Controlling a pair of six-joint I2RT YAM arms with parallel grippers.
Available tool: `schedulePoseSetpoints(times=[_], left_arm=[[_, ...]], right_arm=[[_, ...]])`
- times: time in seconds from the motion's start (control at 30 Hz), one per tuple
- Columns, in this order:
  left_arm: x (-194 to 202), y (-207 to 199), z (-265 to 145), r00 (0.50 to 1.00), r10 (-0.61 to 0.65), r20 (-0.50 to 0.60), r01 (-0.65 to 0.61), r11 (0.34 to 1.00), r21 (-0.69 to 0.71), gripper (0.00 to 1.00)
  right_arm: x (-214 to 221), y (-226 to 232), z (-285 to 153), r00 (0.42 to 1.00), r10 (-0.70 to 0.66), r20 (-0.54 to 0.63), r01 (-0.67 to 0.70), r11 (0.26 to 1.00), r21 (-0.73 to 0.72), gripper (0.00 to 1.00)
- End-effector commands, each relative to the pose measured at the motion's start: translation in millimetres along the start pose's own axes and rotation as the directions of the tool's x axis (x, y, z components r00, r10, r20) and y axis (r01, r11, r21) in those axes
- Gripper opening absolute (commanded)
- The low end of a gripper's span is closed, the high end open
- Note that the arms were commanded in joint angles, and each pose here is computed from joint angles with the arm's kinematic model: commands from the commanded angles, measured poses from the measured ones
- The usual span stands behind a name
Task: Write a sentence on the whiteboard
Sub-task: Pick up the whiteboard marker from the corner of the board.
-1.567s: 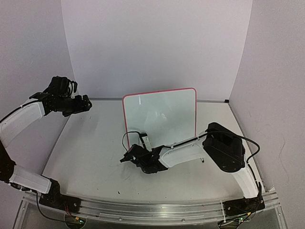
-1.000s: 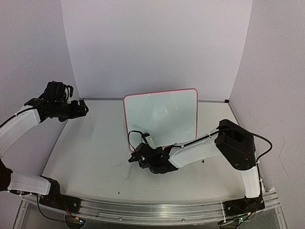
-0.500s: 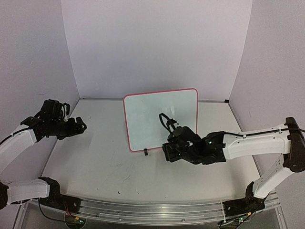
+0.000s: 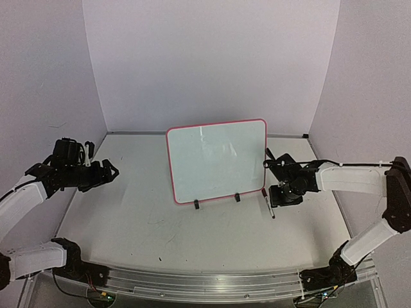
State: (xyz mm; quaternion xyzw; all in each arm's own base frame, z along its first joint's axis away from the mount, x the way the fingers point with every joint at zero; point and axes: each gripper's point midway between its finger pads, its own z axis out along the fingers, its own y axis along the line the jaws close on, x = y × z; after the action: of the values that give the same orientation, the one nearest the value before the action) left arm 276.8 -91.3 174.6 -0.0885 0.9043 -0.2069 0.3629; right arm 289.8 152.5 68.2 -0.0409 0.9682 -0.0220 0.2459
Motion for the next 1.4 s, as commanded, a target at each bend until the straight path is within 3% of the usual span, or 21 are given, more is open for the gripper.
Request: schedulePoseSetpoints(times=[0.0, 0.47, 0.73, 1.13, 1.37], left_arm=[[-2, -6, -4, 1.000, -0.012, 0.023, 0.012, 0.999, 0.033, 0.91], [4, -6, -1, 1.000, -0.028, 0.002, 0.027, 0.999, 0.041, 0.91], [2, -10, -2, 1.000, -0.018, -0.006, 0.018, 0.998, 0.058, 0.91], [9, -16, -1, 0.999, -0.006, -0.046, 0.010, 0.996, 0.089, 0.91], [11, -17, -6, 0.999, 0.009, -0.048, -0.004, 0.995, 0.097, 0.91]], right_arm=[[13, 0, 16, 0.993, -0.047, -0.105, 0.046, 0.999, -0.018, 0.52], [16, 19, 46, 0.989, -0.022, -0.146, 0.011, 0.997, -0.079, 0.41], [18, 13, 53, 0.991, 0.017, -0.135, -0.023, 0.999, -0.037, 0.23], [29, 11, 63, 0.987, 0.045, -0.153, -0.050, 0.998, -0.027, 0.18], [30, 7, 59, 0.989, 0.061, -0.136, -0.064, 0.998, -0.018, 0.07]])
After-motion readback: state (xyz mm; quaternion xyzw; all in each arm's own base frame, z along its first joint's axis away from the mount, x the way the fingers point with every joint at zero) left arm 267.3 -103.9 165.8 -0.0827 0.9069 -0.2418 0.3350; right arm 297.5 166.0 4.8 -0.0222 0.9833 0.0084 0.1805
